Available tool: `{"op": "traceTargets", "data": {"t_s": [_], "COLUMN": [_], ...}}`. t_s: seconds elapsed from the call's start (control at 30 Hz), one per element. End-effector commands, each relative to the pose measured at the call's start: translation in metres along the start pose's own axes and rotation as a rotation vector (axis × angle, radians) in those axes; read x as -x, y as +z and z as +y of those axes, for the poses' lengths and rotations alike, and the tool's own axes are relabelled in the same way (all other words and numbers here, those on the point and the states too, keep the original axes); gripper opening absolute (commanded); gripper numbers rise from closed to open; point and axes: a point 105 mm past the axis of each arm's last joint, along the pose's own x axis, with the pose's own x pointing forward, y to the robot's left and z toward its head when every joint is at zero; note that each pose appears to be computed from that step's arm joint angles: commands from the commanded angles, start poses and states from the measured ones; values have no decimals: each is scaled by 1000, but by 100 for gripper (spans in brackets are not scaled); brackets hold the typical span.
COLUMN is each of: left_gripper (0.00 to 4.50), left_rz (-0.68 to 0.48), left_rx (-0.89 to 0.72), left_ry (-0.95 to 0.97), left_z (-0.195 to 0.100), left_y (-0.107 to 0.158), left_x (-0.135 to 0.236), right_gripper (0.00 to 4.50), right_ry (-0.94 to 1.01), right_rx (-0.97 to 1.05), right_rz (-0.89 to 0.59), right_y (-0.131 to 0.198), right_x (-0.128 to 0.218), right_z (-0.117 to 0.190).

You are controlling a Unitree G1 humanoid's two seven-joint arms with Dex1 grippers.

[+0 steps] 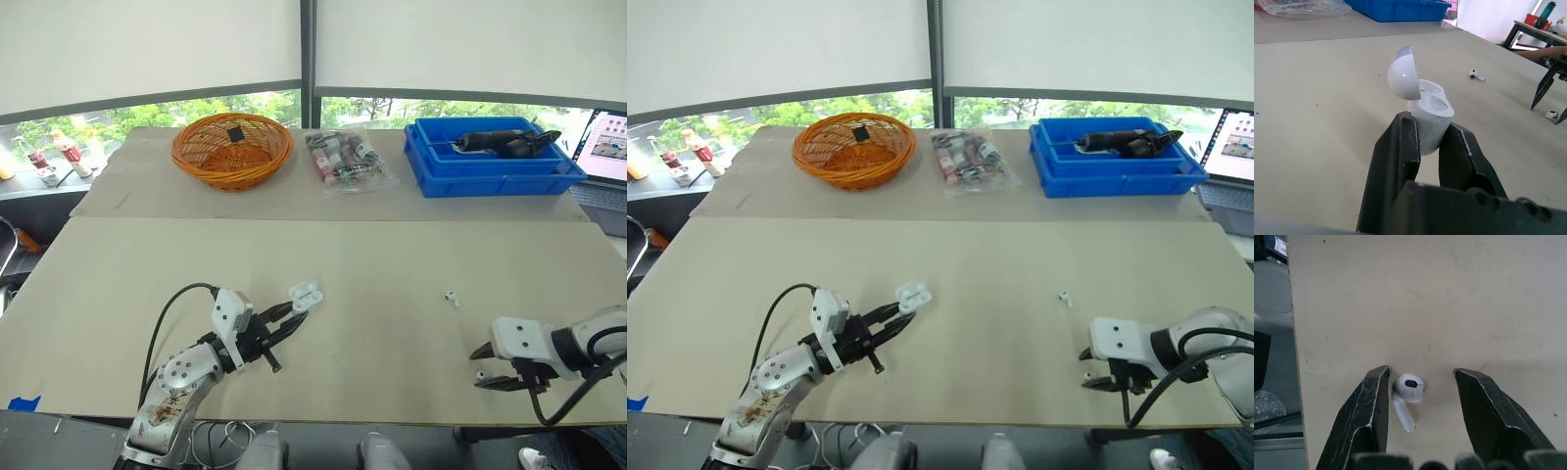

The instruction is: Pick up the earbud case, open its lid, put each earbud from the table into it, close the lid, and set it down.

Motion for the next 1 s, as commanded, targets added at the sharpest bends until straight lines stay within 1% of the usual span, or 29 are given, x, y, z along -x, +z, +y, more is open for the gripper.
{"op": "traceTargets", "data": {"t_s": [0.03, 0.2, 0.33, 0.47, 1.0], "left_gripper": [53, 53, 53, 53, 53], "left_rz": [-31, -32, -36, -36, -28], "left_rx": [-24, -20, -17, -19, -19], "left_ry": [-15, -18, -32, -33, -22], "left_z": [-3, -4, -6, -6, -7], "left_y": [12, 11, 11, 12, 12], "left_x": [-1, -2, -6, -7, -3], "right_gripper": [238, 238, 238, 238, 238], "right_ry": [-25, -75, -42, -44, -32], "right_rx": [37, -5, -1, -23, -38], "right_rz": [11, 73, 185, 236, 246], "right_y": [24, 32, 25, 15, -1], "right_x": [20, 21, 13, 8, -3], "right_z": [-1, -1, 6, 4, -1]}}
